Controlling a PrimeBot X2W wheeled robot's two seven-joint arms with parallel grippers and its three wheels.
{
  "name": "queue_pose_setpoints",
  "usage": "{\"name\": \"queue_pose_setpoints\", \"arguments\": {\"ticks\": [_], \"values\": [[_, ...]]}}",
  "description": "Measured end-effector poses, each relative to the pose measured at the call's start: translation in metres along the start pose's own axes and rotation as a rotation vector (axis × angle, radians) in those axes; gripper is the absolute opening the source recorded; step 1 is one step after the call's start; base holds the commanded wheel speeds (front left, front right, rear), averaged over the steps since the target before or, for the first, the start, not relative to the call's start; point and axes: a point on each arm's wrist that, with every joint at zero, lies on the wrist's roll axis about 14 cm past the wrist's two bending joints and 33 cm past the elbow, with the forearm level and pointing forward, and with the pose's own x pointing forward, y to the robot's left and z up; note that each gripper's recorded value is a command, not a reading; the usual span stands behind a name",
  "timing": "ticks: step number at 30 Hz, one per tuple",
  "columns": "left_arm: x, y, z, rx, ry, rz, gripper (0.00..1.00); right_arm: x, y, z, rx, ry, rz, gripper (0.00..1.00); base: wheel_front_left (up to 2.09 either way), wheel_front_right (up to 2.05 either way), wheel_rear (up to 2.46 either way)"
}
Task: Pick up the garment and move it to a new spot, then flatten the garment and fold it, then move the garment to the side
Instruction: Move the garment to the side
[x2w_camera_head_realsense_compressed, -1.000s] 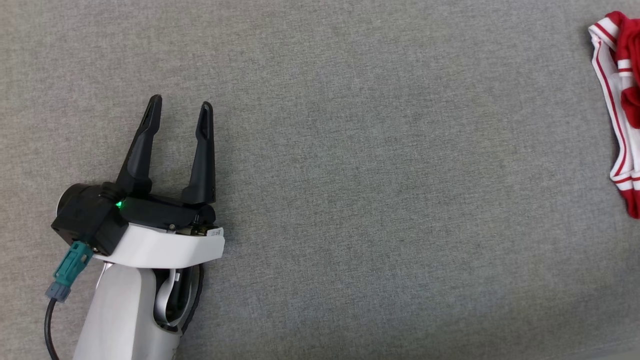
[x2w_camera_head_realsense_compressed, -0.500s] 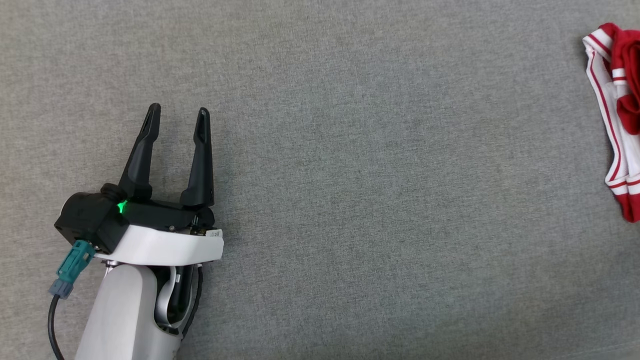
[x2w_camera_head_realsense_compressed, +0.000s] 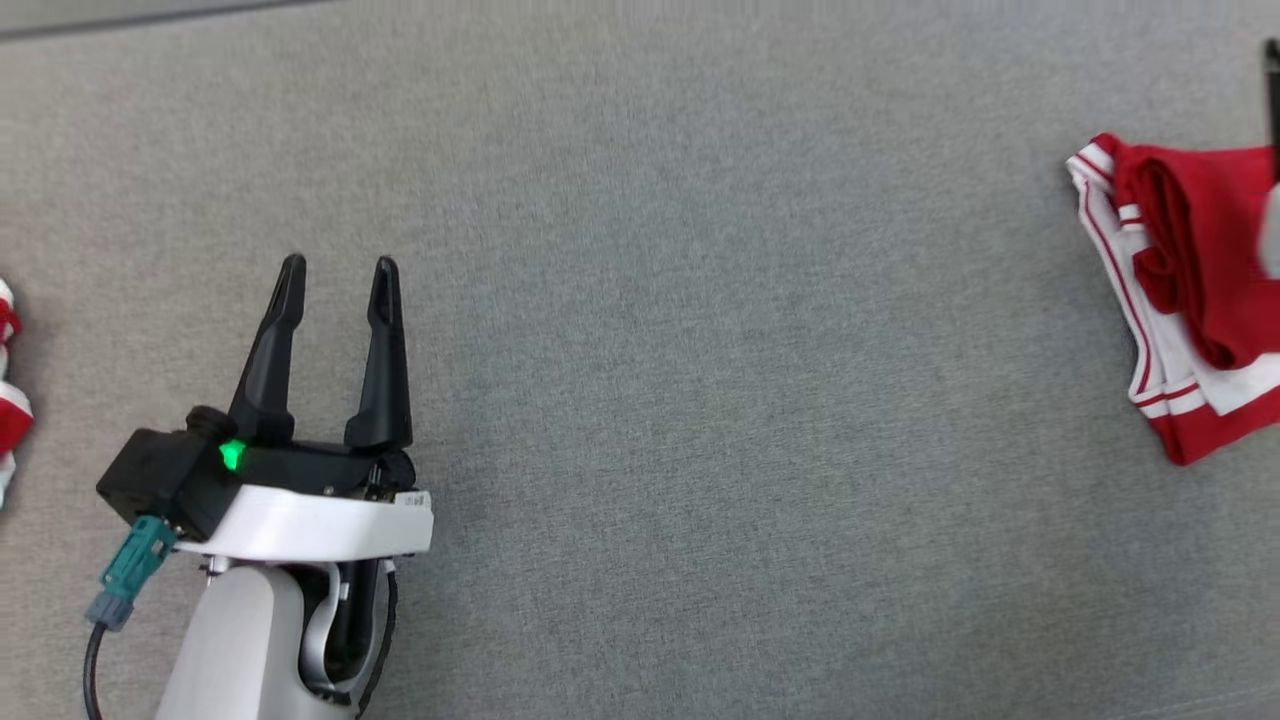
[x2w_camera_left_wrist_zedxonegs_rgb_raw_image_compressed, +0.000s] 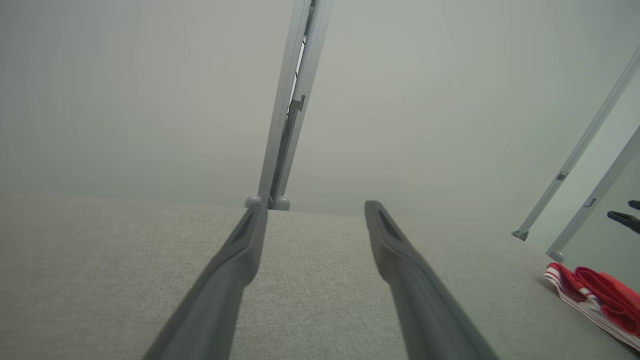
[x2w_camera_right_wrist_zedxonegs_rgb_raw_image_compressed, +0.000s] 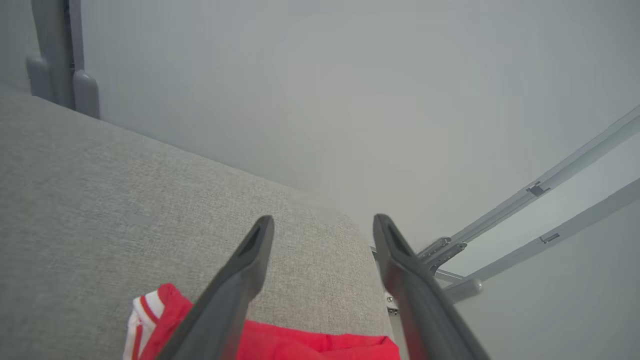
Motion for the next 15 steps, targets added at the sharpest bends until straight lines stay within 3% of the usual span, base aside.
{"name": "queue_pose_setpoints", "arguments": {"ticks": [6, 15], "values": [[-0.015, -0.006, 0.028, 0.002, -0.053, 0.003, 1.00, -0.031, 0.037, 0.062, 0.171, -0.237, 0.039, 1.00, 0.00, 0.00, 0.00], [-0.042, -0.010, 0.054, 0.020, -0.099, 0.025, 1.00, -0.096, 0.071, 0.092, 0.397, -0.407, 0.057, 1.00, 0.00, 0.00, 0.00]]}}
